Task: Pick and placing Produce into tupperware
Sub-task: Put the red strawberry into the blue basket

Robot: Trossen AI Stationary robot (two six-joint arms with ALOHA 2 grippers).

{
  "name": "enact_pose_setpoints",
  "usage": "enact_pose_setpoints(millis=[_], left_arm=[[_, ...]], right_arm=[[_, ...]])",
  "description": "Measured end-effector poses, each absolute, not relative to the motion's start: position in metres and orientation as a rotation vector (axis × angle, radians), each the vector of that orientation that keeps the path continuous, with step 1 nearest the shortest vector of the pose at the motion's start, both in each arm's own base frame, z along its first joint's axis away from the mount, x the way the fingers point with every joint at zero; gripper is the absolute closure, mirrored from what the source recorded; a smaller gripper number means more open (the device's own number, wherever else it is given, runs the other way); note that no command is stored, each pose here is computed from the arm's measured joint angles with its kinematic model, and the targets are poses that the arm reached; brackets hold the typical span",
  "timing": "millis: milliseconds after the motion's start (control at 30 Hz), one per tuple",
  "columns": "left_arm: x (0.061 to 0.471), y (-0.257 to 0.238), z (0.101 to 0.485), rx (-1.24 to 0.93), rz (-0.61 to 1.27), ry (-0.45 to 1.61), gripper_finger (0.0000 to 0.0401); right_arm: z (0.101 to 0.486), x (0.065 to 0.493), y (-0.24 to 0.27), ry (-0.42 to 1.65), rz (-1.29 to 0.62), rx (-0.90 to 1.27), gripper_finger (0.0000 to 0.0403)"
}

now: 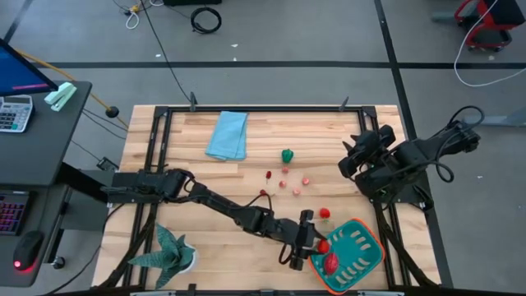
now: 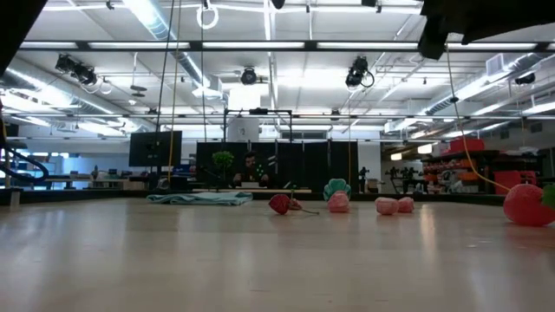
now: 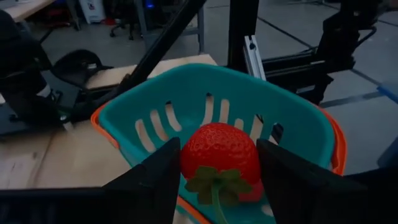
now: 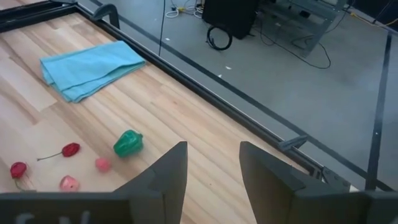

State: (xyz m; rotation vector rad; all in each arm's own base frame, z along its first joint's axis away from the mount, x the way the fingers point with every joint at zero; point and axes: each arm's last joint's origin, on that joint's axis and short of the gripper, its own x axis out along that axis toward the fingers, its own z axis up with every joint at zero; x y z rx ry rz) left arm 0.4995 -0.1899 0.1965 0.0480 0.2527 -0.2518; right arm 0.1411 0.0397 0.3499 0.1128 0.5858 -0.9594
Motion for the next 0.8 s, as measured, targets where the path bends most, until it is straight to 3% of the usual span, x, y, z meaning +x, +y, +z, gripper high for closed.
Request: enact_pose_setpoints(millis=[533,800], left_arm=[[0.538,-0.209,0.207,0.116,-0.274,0.286,0.0194],[0.537,-0.212,0.192,0.144,-0.276,0.445,0.0199]], right_arm=[[0.349,0.143,0.040,0.591,-0.963,0.108,0.0248],[0.349,0.143,0.040,0.591,-0.963,0.108,0.0248]])
